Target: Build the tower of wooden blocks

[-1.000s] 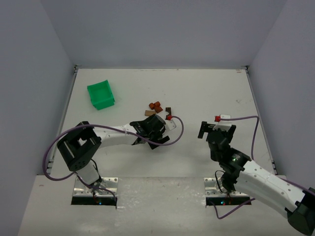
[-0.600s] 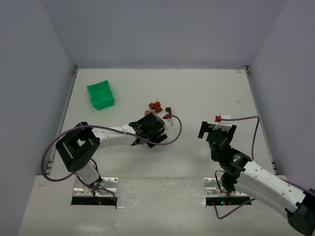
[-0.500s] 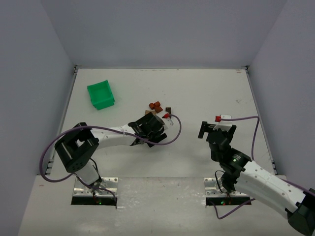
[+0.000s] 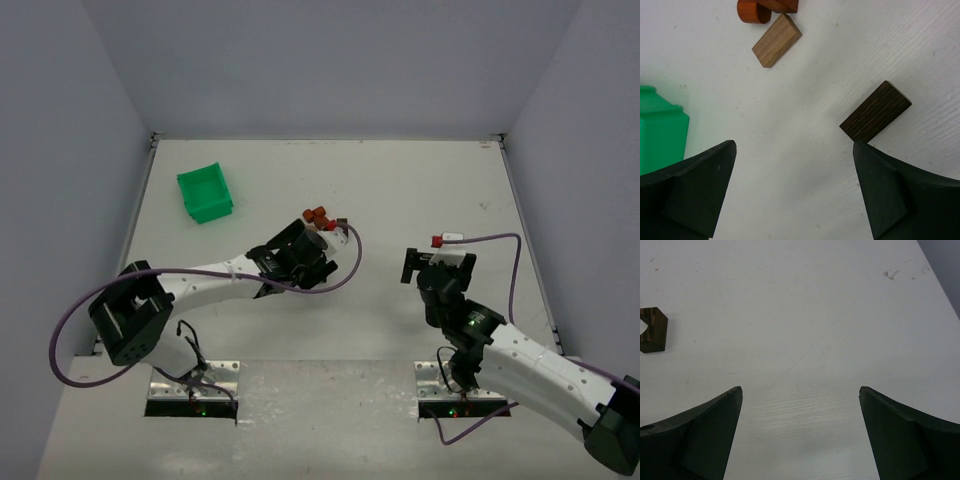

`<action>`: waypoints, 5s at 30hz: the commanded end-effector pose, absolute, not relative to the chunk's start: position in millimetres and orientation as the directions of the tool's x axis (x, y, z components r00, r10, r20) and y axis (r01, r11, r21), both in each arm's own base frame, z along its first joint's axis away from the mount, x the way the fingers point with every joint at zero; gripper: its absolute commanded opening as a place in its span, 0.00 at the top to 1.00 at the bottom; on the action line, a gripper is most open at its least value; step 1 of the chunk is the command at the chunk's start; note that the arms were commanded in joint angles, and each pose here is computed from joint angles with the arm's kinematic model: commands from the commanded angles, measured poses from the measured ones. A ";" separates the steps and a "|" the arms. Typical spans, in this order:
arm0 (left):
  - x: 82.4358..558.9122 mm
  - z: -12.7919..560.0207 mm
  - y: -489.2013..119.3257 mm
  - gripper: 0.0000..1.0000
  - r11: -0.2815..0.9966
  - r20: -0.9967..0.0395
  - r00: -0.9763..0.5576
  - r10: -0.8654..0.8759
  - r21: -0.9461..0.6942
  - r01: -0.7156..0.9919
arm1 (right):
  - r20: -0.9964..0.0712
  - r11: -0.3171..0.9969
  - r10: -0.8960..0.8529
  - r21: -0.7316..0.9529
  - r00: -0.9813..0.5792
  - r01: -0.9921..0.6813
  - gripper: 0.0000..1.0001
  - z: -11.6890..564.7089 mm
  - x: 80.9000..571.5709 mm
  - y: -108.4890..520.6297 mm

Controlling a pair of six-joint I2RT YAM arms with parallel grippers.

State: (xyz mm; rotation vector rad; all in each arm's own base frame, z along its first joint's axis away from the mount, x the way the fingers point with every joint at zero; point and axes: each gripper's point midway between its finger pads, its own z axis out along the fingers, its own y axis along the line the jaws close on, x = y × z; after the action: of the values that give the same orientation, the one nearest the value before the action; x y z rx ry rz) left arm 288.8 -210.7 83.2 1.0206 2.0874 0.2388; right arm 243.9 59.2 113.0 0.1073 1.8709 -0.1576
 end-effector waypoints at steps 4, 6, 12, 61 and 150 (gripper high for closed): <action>311.0 151.4 -207.9 0.00 0.820 -0.748 -0.357 0.559 0.434 0.373 | -0.953 0.999 -0.028 -0.037 -0.301 0.026 0.01 129.0 256.9 90.1; 319.2 183.8 -208.5 0.00 0.891 -0.831 -0.340 0.441 0.361 0.276 | -0.945 0.999 -0.041 -0.028 -0.324 -0.042 0.01 126.1 264.1 110.3; 348.2 228.7 -170.6 0.00 0.990 -0.927 -0.355 -0.117 -0.138 0.035 | -0.905 0.986 0.016 0.085 -0.425 -0.144 0.01 131.8 288.6 171.1; 357.4 200.5 -108.2 0.00 0.902 -0.842 -0.375 -0.388 -0.431 0.034 | -0.766 0.913 -0.316 -0.086 -0.559 -0.398 0.80 29.1 392.8 263.5; 174.2 247.2 -276.0 1.00 -0.181 -0.889 0.458 0.007 0.449 0.875 | -0.954 0.030 -0.299 0.023 -0.031 -0.999 0.11 236.3 177.5 299.9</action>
State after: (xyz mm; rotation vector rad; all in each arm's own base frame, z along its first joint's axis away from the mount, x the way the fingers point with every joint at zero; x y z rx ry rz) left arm 182.0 -271.5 221.8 1.5233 0.9582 -0.9539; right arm 187.6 288.5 219.4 -1.3104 1.5911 0.9774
